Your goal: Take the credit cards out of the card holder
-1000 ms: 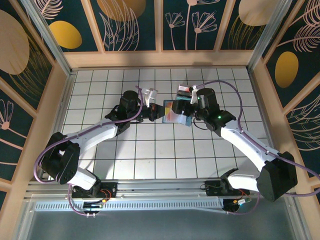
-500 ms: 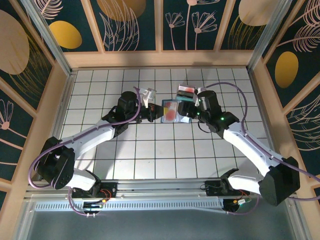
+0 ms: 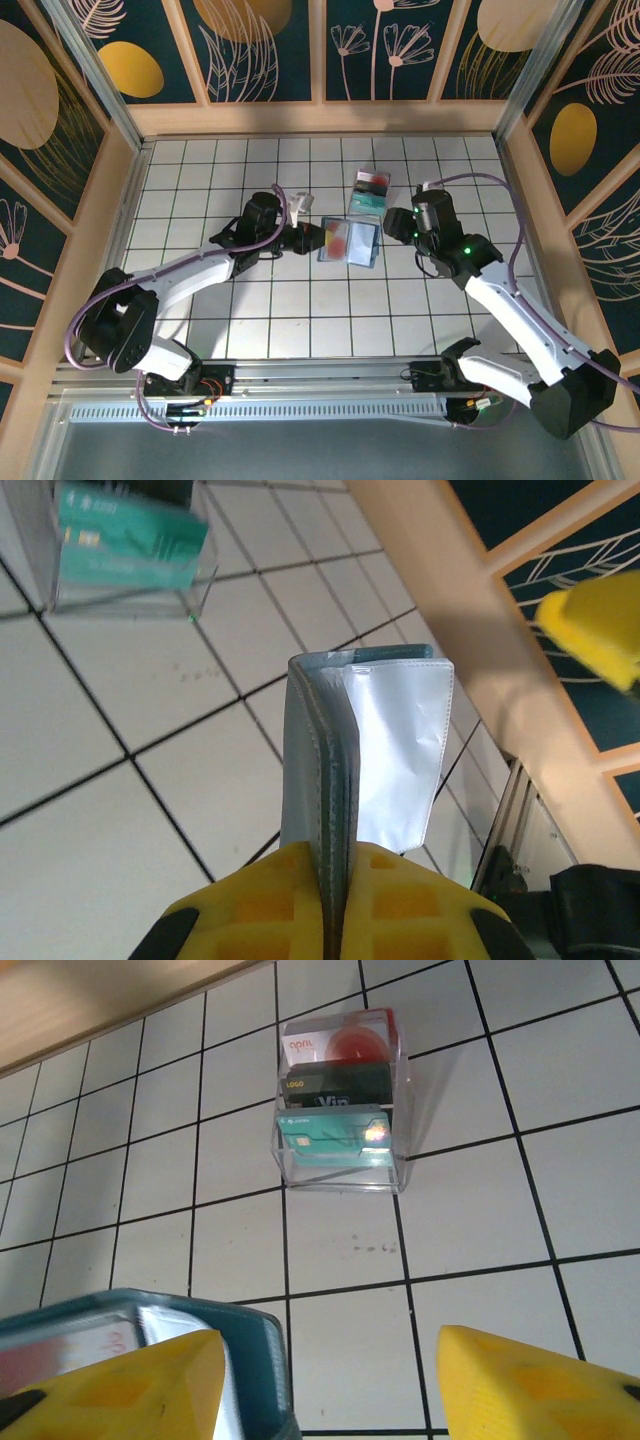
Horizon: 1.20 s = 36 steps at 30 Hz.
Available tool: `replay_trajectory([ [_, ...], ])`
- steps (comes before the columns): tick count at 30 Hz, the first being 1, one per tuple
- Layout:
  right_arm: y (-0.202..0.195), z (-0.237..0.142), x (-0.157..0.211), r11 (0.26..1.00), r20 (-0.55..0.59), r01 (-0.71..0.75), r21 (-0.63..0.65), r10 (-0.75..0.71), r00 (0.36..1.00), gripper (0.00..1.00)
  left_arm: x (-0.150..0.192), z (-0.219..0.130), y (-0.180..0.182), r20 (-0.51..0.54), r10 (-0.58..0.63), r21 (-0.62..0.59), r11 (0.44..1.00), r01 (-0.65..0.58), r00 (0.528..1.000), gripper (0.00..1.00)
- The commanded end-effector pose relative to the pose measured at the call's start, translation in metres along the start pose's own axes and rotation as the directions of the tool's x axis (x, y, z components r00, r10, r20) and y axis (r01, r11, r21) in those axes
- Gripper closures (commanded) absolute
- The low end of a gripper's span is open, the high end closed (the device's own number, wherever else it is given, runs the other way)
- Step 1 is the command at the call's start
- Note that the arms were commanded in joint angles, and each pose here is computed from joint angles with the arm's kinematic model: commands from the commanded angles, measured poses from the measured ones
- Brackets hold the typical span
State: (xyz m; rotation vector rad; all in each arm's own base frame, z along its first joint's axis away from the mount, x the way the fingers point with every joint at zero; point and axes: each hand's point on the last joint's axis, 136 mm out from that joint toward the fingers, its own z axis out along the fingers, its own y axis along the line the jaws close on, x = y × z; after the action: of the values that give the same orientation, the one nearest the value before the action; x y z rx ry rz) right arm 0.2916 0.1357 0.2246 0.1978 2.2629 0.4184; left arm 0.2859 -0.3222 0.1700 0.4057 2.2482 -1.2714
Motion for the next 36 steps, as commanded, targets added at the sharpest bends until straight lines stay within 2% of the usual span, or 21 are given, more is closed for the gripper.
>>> replay_trajectory([
  [1,0.001,0.002,0.014,0.999,-0.045,-0.045,-0.026,0.044,0.998,0.48,0.017,0.009,0.014,-0.028,-0.094,-0.014,0.996,0.093,0.995,1.0],
  [4,0.011,0.008,0.023,0.996,-0.08,-0.049,-0.075,0.043,0.996,0.5,0.028,0.018,0.03,-0.05,-0.144,-0.057,0.988,0.142,0.988,1.0],
  [8,0.024,0.022,0.033,0.988,-0.123,-0.065,-0.142,0.048,0.991,0.54,0.035,0.029,0.032,-0.065,-0.173,-0.001,0.985,0.173,0.983,0.99],
  [13,0.047,0.044,0.057,0.954,-0.217,-0.125,-0.271,0.066,0.974,0.62,0.042,0.039,0.043,-0.087,-0.176,-0.007,0.984,0.177,0.98,0.97],
  [18,0.051,0.07,0.082,0.946,-0.312,-0.172,-0.274,0.082,0.947,0.74,0.051,0.043,0.054,-0.115,-0.164,-0.044,0.986,0.16,0.98,0.94],
  [20,0.051,0.08,0.091,0.946,-0.344,-0.184,-0.268,0.085,0.935,0.76,0.063,0.049,0.068,-0.145,-0.186,-0.078,0.981,0.177,0.972,0.93],
  [24,0.058,0.095,0.116,0.944,-0.421,-0.194,-0.267,0.067,0.904,0.84,0.065,0.051,0.077,-0.148,-0.208,-0.098,0.976,0.195,0.967,0.89],
  [29,0.053,0.11,0.137,0.953,-0.484,-0.21,-0.221,0.08,0.872,0.9,0.064,0.049,0.083,-0.139,-0.223,-0.129,0.97,0.206,0.965,0.76],
  [34,0.039,0.12,0.159,0.965,-0.531,-0.204,-0.165,0.087,0.843,0.94,0.058,0.04,0.087,-0.114,-0.217,-0.19,0.962,0.193,0.969,0.52],
  [36,0.037,0.122,0.161,0.967,-0.533,-0.202,-0.159,0.088,0.842,0.94,0.053,0.032,0.09,-0.089,-0.204,-0.237,0.955,0.179,0.975,0.47],
])
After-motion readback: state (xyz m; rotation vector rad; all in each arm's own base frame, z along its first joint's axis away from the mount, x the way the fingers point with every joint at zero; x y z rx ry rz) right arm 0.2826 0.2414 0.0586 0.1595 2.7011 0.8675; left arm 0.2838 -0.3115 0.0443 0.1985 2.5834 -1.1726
